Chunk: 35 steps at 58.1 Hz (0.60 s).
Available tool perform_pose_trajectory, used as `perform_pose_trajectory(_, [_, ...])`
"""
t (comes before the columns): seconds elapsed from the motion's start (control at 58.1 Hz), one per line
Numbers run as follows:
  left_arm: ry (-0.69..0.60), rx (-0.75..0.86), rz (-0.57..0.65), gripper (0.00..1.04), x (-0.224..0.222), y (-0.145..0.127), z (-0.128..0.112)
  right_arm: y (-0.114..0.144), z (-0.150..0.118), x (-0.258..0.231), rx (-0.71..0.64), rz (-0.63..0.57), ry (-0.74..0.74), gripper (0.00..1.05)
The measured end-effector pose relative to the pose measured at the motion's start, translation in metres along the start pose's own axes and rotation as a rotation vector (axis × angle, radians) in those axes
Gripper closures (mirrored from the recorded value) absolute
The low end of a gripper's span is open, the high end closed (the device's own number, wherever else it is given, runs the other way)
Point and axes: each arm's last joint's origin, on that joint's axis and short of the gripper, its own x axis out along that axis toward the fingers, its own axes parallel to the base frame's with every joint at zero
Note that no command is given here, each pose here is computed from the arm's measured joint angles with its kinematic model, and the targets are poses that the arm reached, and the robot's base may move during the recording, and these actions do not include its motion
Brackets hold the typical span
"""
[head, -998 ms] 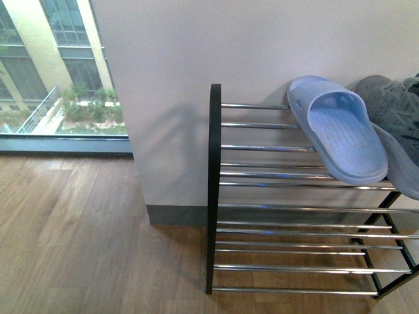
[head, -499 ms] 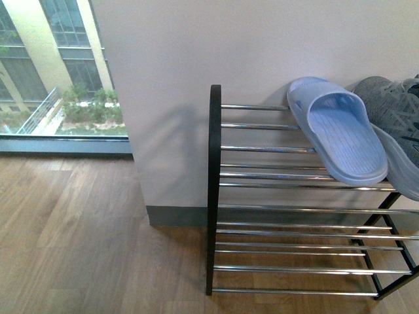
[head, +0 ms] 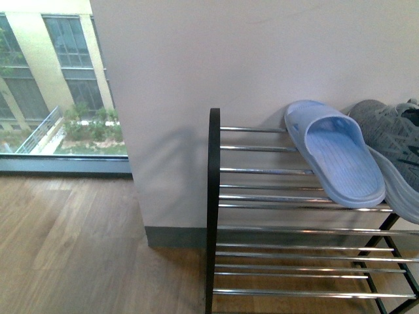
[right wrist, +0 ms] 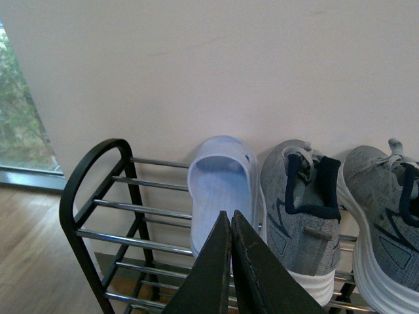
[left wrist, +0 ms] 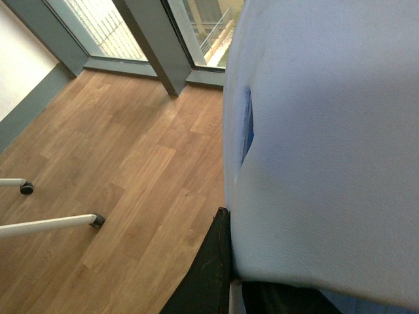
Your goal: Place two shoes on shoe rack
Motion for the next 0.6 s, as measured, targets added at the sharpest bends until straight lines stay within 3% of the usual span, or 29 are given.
perform_pose_trajectory(0.602, [0.0, 0.0, 0.0, 1.03, 0.0, 0.0, 0.0, 0.0, 0.005, -0.022, 0.0, 0.0, -0.016, 1.03])
